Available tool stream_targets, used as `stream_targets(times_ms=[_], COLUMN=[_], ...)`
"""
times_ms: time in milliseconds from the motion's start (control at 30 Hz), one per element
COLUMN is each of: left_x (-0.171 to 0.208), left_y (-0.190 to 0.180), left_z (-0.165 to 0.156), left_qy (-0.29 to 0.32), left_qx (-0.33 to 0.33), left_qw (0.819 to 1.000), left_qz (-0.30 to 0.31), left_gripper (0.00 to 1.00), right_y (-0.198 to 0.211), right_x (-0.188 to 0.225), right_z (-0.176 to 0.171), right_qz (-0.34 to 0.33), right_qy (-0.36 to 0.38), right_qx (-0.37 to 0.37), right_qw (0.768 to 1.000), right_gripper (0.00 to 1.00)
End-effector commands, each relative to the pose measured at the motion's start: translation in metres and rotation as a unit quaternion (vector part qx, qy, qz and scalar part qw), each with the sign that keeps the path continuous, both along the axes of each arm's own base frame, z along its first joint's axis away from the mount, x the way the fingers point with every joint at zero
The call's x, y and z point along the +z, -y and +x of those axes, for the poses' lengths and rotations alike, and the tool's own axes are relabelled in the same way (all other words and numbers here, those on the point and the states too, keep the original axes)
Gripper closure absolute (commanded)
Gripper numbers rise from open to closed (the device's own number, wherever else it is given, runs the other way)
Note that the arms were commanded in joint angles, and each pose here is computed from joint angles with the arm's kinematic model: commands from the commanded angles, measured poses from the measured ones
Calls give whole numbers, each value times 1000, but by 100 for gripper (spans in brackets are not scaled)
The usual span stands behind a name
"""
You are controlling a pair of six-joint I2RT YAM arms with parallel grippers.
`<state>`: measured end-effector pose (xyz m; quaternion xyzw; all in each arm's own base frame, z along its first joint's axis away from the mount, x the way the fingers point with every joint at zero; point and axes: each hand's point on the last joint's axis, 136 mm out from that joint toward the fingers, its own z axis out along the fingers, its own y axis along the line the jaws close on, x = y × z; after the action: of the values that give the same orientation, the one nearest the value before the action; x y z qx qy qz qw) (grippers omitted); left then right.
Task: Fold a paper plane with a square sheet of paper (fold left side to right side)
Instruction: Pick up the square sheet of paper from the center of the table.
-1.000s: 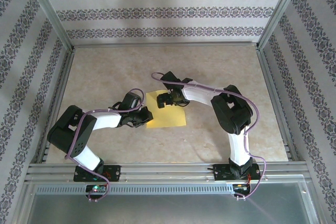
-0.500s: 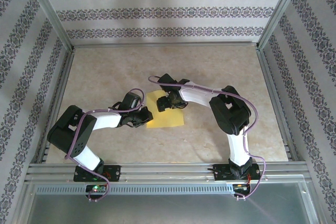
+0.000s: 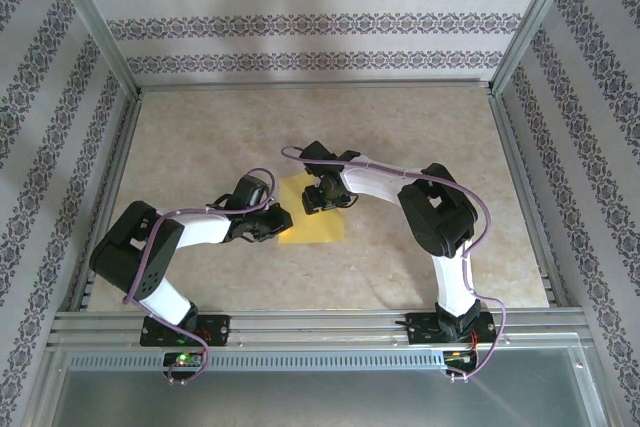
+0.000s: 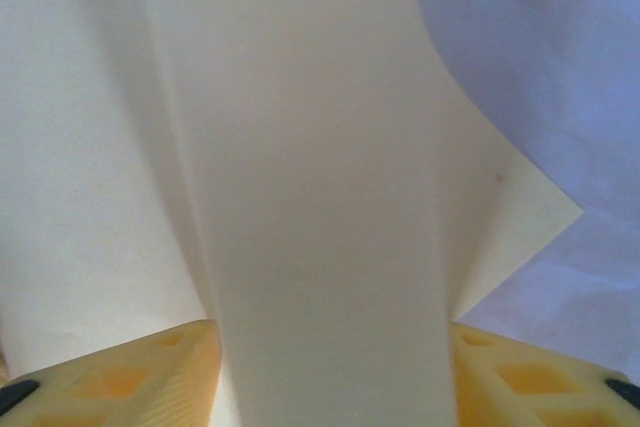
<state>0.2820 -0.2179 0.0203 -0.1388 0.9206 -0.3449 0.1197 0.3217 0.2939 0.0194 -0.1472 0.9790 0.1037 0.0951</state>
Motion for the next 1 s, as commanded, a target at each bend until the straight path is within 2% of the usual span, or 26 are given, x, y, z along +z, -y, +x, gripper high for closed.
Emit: stream_targets(times_ms=[0, 267, 400, 600, 767, 967], left_x=[12, 51, 72, 102, 125, 165], left_y=[4, -17, -42, -77, -85, -82], left_z=[1, 5, 6, 1, -1, 0], left_qy=[21, 73, 97, 136, 169, 239], left_qx=[-3, 7, 38, 65, 57, 26], left_qw=[1000, 997, 994, 988, 979, 952], left_qz=[-4, 2, -14, -37, -101, -190], left_gripper=[82, 70, 61, 41, 29, 26], right_y=[-9, -8, -6, -8, -10, -5], right_x=[0, 11, 22, 39, 60, 95], right_z=[-4, -1, 3, 8, 11, 13], right_qz=[19, 61, 92, 165, 222, 272], right_qy=[-15, -15, -8, -4, 11, 41], right_qx=[2, -16, -23, -35, -28, -8], right_qw=[1000, 998, 995, 986, 975, 961], right_gripper=[48, 58, 60, 63, 64, 64])
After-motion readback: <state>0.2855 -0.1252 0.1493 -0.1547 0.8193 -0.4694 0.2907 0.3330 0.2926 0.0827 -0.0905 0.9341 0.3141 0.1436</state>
